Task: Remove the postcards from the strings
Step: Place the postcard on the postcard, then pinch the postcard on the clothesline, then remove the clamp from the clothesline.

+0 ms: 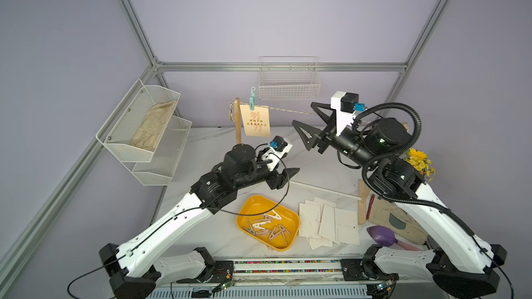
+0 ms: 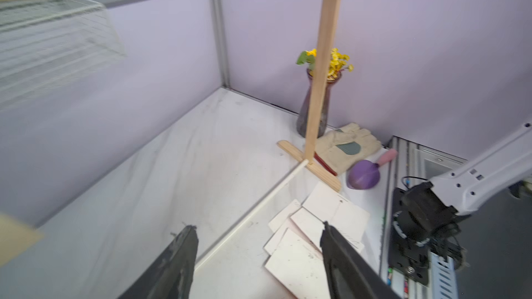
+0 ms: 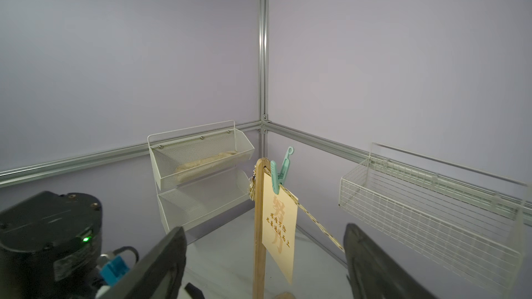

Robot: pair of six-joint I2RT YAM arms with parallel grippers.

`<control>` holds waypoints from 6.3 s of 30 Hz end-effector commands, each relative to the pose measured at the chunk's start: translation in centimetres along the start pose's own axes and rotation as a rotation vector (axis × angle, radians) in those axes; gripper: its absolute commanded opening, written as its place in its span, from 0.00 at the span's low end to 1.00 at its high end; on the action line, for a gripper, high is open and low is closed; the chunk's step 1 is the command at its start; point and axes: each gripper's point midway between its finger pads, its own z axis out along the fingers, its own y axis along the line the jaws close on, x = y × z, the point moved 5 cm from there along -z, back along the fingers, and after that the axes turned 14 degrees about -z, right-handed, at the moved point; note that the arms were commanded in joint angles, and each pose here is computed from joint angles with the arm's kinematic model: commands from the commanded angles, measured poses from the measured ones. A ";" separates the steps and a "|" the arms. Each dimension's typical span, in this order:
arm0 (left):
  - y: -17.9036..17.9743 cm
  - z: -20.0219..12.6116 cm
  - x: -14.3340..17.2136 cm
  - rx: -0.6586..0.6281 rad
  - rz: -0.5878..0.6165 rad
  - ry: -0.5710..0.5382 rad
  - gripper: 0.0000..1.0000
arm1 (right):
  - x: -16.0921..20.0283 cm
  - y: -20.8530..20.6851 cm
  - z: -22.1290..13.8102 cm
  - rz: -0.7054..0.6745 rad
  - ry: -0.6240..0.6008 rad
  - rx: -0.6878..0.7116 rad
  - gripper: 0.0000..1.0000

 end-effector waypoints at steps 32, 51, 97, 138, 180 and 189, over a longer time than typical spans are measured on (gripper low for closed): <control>15.9 -1.8 -2.0 -0.026 -0.298 -0.287 0.67 | 6.6 -5.7 12.7 0.201 0.084 -0.353 0.97; 19.4 0.1 -2.0 -0.110 -0.352 -0.364 0.72 | 7.2 -5.4 12.9 0.183 0.085 -0.410 0.97; 18.2 2.3 -1.6 0.180 -0.406 -0.363 0.24 | 8.7 -6.0 14.8 0.246 0.070 -0.391 0.97; 18.4 2.4 -1.7 0.232 -0.438 -0.358 0.00 | 11.8 -3.4 19.7 0.248 0.020 -0.485 0.76; 18.1 2.6 -0.8 0.303 -0.505 -0.325 0.00 | 10.5 -3.5 20.2 0.215 -0.109 -0.510 0.28; 17.6 2.6 2.3 0.303 -0.575 -0.274 0.00 | 8.2 -5.3 20.0 0.059 -0.179 -0.340 0.27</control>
